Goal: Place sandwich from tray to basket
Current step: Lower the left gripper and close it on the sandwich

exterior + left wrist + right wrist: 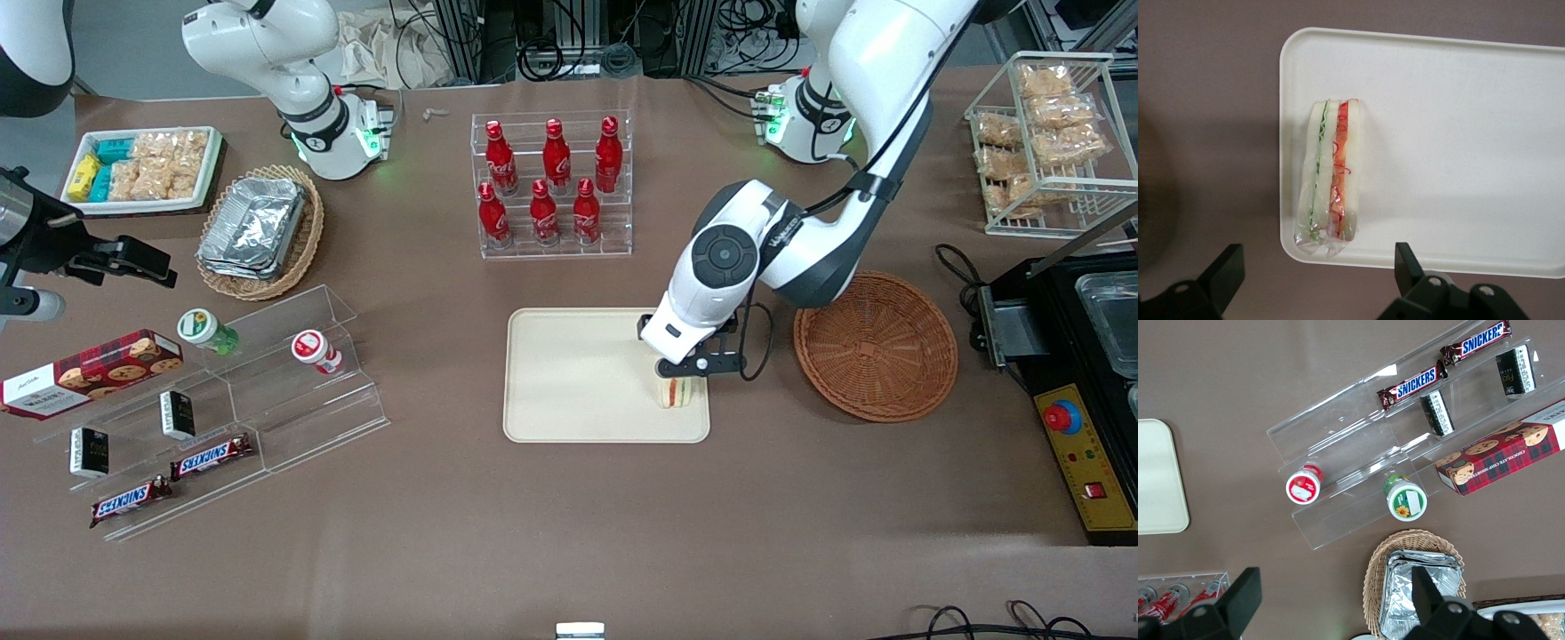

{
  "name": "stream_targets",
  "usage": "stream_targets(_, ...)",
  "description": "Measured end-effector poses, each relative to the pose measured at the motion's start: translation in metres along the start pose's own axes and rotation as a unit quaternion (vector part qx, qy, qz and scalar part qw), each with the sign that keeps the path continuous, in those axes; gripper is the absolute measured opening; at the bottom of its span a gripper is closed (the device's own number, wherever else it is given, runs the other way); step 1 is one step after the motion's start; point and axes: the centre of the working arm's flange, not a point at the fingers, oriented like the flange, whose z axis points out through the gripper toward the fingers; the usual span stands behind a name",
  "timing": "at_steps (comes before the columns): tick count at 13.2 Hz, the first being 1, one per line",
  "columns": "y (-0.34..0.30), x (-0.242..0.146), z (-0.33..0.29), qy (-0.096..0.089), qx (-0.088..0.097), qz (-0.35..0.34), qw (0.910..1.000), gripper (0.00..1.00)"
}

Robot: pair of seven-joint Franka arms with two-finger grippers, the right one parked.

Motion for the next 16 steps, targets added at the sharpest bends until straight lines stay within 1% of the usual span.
stream_targets(4, 0.000, -0.006, 0.029, 0.003, -0.004, 0.007, 1.0000, 1.00)
stream_targets(9, -0.004, -0.002, 0.050, -0.009, -0.003, 0.002, 1.0000, 1.00)
stream_targets(10, -0.005, -0.001, 0.053, -0.009, -0.005, 0.001, 0.9999, 1.00)
stream_targets(12, -0.004, 0.004, 0.058, -0.001, -0.016, -0.001, 0.9999, 1.00)
stream_targets(13, -0.004, 0.004, 0.062, -0.002, -0.018, -0.002, 0.9998, 1.00)
stream_targets(15, -0.005, 0.005, 0.069, -0.005, -0.016, 0.000, 0.9999, 1.00)
stream_targets(16, -0.005, 0.005, 0.072, -0.003, -0.011, 0.005, 0.9999, 1.00)
